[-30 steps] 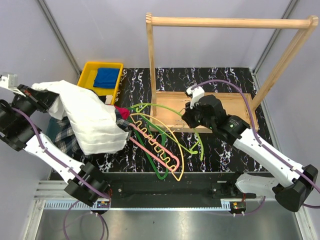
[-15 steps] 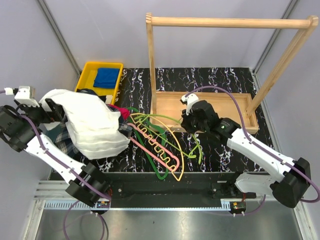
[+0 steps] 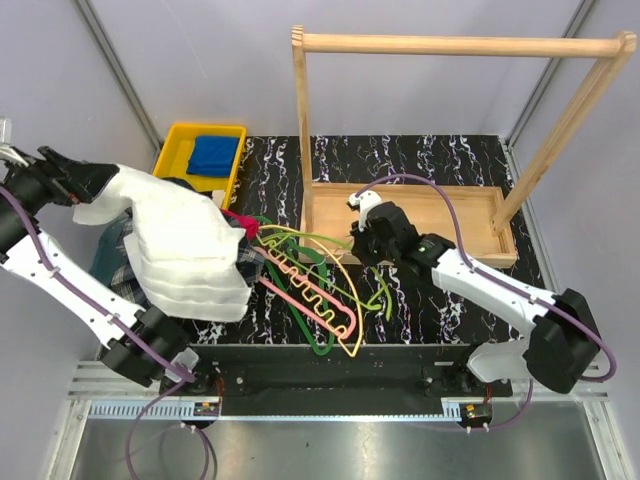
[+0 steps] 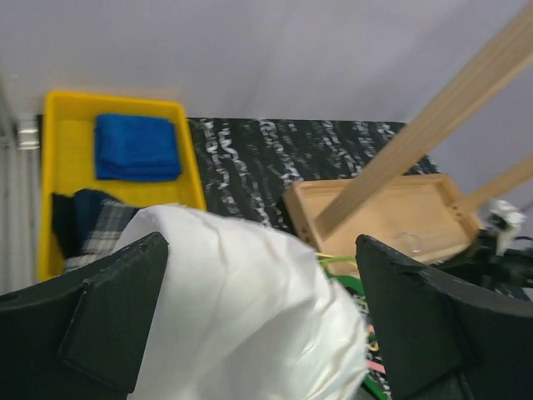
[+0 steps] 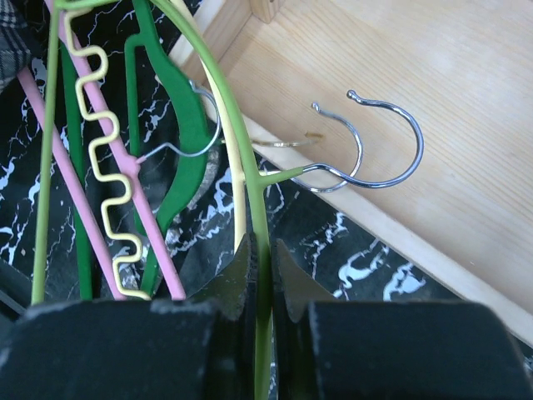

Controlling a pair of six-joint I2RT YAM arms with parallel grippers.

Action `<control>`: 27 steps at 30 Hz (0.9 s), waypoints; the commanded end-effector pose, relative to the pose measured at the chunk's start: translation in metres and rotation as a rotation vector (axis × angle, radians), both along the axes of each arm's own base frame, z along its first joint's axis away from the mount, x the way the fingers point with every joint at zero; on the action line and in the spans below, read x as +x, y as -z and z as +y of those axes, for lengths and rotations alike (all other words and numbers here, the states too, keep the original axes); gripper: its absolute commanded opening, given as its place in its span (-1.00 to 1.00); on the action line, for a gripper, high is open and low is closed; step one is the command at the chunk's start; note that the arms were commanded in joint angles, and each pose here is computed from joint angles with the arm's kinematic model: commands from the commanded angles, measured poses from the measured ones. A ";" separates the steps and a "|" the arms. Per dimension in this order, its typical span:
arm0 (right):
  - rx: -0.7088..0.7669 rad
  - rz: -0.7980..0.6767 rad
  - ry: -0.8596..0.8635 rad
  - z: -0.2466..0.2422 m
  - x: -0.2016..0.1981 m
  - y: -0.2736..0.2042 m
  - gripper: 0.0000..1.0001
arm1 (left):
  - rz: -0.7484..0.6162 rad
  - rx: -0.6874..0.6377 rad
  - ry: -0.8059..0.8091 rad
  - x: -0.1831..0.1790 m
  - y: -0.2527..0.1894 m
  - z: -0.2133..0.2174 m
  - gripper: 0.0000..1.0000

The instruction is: Remove the skirt from the hanger

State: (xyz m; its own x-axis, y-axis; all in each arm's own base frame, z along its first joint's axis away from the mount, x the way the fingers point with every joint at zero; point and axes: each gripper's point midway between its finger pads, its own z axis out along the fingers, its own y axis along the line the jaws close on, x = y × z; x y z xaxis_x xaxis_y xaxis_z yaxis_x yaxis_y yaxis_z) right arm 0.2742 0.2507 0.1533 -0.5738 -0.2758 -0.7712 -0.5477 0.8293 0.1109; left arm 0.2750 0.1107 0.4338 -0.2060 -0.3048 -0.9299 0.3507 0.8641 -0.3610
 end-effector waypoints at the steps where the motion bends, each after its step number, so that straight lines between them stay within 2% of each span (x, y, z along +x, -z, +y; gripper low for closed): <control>1: 0.087 -0.036 -0.010 0.032 0.018 -0.001 -1.00 | -0.084 -0.055 0.321 -0.039 -0.054 -0.080 0.98; 3: 0.080 -0.015 -0.015 0.038 0.017 0.008 -1.00 | -0.110 0.001 0.347 -0.046 -0.056 -0.097 0.98; 4: 0.080 -0.006 -0.015 0.040 0.016 0.011 -0.98 | -0.161 0.111 0.347 -0.052 -0.062 -0.105 0.98; 5: 0.073 0.002 -0.020 0.040 0.014 0.016 -0.96 | -0.147 0.106 0.277 -0.042 -0.051 -0.093 0.98; 6: 0.073 0.002 -0.018 0.040 0.014 0.016 -0.92 | -0.058 -0.037 0.245 -0.044 -0.052 -0.095 0.98; 7: 0.074 0.002 -0.021 0.040 0.013 0.016 -0.81 | -0.206 0.217 0.225 -0.046 -0.070 -0.095 0.98; 9: 0.069 -0.004 -0.016 0.037 0.012 0.015 -0.64 | -0.142 0.079 0.193 -0.044 -0.057 -0.088 0.98; 11: 0.055 -0.017 -0.008 0.032 0.012 0.012 -0.31 | -0.158 0.100 0.200 -0.041 -0.065 -0.086 0.98; 13: 0.046 -0.025 0.007 0.027 0.012 0.008 -0.08 | -0.157 0.091 0.209 -0.042 -0.074 -0.090 0.98; 15: 0.050 -0.044 0.017 0.022 0.011 -0.002 0.39 | -0.159 0.090 0.255 -0.043 -0.079 -0.103 0.98; 17: 0.058 -0.081 0.040 0.017 0.013 -0.017 0.77 | -0.178 0.109 0.334 -0.047 -0.087 -0.125 0.98; 19: 0.056 -0.124 0.065 0.010 0.017 -0.036 0.99 | -0.200 0.115 0.387 -0.049 -0.093 -0.141 0.98; 20: 0.041 -0.121 0.074 0.005 0.015 -0.039 0.99 | -0.241 0.151 0.438 -0.049 -0.094 -0.152 0.98; 21: 0.040 -0.135 0.082 0.002 0.016 -0.048 0.99 | -0.211 0.096 0.450 -0.047 -0.092 -0.156 0.98; 23: 0.075 -0.191 0.116 -0.005 0.017 -0.083 0.99 | -0.254 0.100 0.459 -0.041 -0.097 -0.162 0.98; 24: 0.062 -0.184 0.127 -0.011 0.013 -0.087 1.00 | -0.205 0.037 0.455 -0.037 -0.092 -0.162 0.98; 25: 0.086 -0.225 0.161 -0.018 0.014 -0.112 0.99 | -0.201 0.023 0.452 -0.031 -0.091 -0.161 0.98; 27: 0.075 -0.224 0.199 -0.032 0.008 -0.126 0.99 | -0.178 -0.009 0.466 -0.025 -0.082 -0.165 0.98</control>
